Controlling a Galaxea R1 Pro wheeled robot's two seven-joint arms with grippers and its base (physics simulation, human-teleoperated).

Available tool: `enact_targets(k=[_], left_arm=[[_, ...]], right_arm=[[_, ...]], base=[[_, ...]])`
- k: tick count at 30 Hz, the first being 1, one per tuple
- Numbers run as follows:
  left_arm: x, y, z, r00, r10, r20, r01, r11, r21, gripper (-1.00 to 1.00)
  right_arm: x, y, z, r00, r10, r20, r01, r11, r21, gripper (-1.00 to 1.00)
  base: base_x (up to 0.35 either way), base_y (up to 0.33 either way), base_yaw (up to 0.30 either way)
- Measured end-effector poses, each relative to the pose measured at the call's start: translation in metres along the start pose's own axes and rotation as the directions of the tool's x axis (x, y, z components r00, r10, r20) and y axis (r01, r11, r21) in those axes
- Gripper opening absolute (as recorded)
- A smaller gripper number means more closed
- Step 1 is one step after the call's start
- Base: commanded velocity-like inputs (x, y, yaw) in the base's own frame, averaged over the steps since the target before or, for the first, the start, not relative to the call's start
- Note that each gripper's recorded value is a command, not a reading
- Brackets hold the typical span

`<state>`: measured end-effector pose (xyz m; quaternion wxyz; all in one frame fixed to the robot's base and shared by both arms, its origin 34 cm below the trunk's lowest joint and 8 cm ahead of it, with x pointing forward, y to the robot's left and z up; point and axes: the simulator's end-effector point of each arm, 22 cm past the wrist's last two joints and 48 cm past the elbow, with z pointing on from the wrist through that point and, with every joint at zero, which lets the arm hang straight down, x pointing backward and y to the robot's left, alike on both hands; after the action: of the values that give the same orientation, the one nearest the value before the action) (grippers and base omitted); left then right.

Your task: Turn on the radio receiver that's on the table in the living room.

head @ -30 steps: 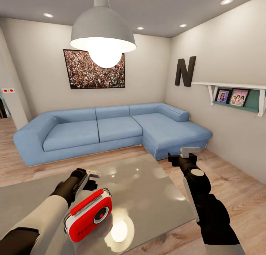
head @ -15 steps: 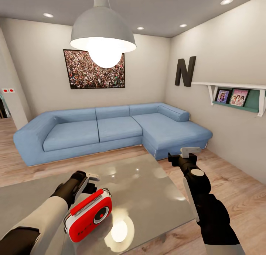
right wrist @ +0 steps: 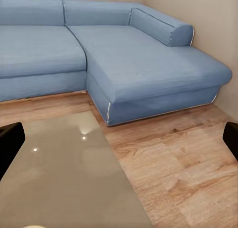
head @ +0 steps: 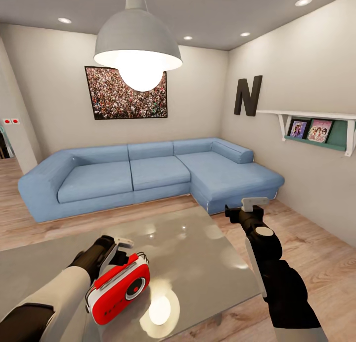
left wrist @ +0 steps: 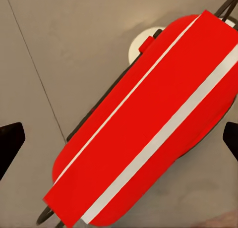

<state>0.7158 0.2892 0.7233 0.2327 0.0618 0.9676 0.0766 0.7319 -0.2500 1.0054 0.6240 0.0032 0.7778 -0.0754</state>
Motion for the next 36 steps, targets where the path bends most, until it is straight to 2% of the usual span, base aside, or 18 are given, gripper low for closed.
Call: enact_targets(k=[16,25,36], left_arm=[[0.009,0.001,0.006,1.000,0.000,-0.005,0.000,1.000,0.000,1.00],[0.015,0.019,0.008,1.000,-0.008,-0.015,0.008,1.000,-0.022,1.00],[0.018,0.020,0.009,1.000,-0.016,-0.026,0.015,1.000,-0.023,1.00]], right_arm=[[0.000,0.000,0.000,1.000,0.001,-0.001,-0.001,1.000,0.000,1.00],[0.000,0.000,0.000,1.000,0.001,-0.001,-0.001,1.000,-0.001,1.00],[0.000,0.000,0.000,1.000,0.001,-0.001,-0.001,1.000,-0.001,1.00]], base=[[0.000,0.000,0.000],[0.000,0.000,0.000],[0.000,0.000,0.000]])
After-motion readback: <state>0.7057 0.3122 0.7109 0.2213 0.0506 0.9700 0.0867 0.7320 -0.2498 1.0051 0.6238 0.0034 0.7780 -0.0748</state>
